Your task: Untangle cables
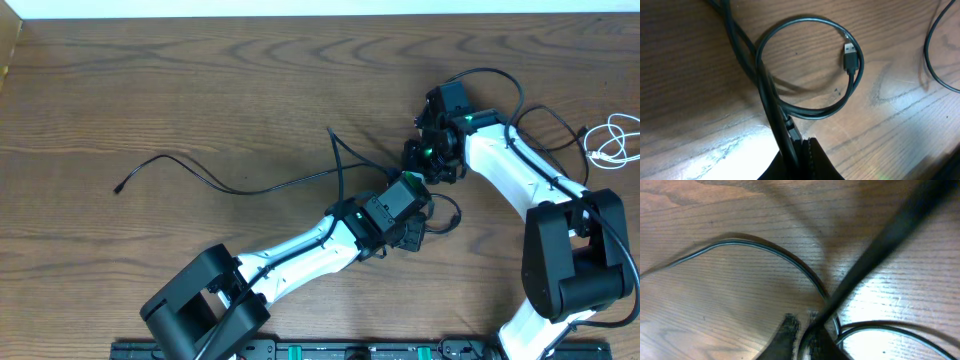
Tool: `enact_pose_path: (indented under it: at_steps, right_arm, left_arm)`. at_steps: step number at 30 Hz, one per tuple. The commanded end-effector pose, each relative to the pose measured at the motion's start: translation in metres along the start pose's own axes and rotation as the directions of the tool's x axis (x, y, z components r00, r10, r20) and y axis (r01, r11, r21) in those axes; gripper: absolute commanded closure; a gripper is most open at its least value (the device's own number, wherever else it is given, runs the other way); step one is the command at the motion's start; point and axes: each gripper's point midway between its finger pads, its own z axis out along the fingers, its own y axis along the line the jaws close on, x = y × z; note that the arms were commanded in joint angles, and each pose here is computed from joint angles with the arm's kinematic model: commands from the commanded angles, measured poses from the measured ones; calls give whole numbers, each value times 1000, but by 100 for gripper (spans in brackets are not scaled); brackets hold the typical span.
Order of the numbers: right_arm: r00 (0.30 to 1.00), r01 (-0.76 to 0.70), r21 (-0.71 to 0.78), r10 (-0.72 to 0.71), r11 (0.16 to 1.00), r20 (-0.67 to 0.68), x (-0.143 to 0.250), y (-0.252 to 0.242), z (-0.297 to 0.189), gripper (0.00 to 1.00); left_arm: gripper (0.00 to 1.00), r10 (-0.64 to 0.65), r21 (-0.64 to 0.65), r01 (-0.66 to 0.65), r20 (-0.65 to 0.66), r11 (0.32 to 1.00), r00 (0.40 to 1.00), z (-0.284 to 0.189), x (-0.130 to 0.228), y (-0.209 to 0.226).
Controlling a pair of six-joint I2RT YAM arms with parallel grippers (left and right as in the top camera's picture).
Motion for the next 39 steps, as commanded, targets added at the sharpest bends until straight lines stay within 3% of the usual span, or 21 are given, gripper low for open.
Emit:
enact_pose_path:
  at_steps: [1,4,10,15,22,28,39]
  right_arm:
    - [1000,14,36,-13,999,-11,5,-4,6,99]
    - [1000,7,47,-8,999,18,-3,-9,5,99]
    - [998,-40,-91,43,995,35,-19,-7,-7,99]
    - [994,-88,-132,96,987,57,-32,-21,-16,99]
    - [993,-84,-127,94,988,76,-37,-27,-18,99]
    - [992,-81,-125,92,989,86,-39,-27,-18,99]
    - [991,-77,-90,86,993,98,-41,-33,-17,99]
  left_arm:
    - [93,42,-7,-41,37,999,998,-6,-13,-1]
    - [93,76,-17,-76,41,997,996,-14,-16,3]
    - [93,-3,-173,28,141,985,990,-71,-45,53]
    - [93,-80,-309,173,290,935,954,-136,-70,109]
    - [93,-270,-372,449,442,813,855,-200,-77,188]
    - [92,-459,-377,662,501,648,734,-220,-60,248]
    - [92,-530,-436,713,478,550,701,-208,-47,288]
